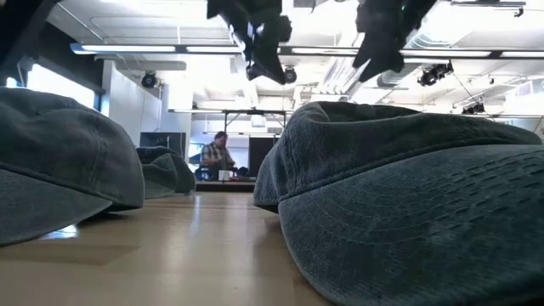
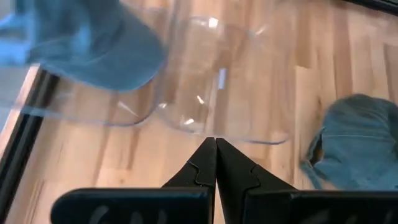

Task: Pick & Place hat
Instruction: Put the bottom black cap into the bottom transparent bin

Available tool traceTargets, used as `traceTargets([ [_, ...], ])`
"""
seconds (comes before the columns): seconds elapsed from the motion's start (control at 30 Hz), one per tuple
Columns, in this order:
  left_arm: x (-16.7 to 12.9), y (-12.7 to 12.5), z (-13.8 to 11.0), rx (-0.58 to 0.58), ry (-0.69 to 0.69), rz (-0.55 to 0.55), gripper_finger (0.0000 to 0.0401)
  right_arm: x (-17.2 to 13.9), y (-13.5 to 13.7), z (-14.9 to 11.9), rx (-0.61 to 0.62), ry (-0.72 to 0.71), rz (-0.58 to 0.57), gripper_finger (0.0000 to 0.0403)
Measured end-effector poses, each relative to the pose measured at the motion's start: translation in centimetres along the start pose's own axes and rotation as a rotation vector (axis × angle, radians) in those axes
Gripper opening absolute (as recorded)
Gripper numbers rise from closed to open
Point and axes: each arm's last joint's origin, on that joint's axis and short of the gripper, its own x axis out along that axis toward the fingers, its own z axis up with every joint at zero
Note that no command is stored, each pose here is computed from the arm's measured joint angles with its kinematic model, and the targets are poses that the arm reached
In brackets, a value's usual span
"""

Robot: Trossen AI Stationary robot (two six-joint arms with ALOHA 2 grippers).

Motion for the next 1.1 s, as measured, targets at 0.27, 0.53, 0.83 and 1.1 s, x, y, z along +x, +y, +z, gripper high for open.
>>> traceTargets([
  [0.27, 0.7, -7.9, -2.1, 0.038, 0.069, -0.017, 0.0001, -0.8, 8.0, -5.2, -0.025, 0.059, 0.209, 0.0263],
  [0.53, 0.4, -17.4, -3.3, -0.085, 0.029, -0.032, 0.0, 0.7, 13.7, -13.9, -0.071, 0.119, 0.451, 0.0263],
  [0.83, 0.8, -27.3, -7.1, -0.304, 0.04, 0.001, 0.0, 3.2, 18.8, -20.0, -0.249, 0.033, 0.388, 0.0263],
  [1.1, 1.7, -30.2, -8.9, -0.487, 0.044, -0.022, 0.0, 8.1, 20.2, -20.5, -0.276, 0.014, 0.331, 0.0256],
])
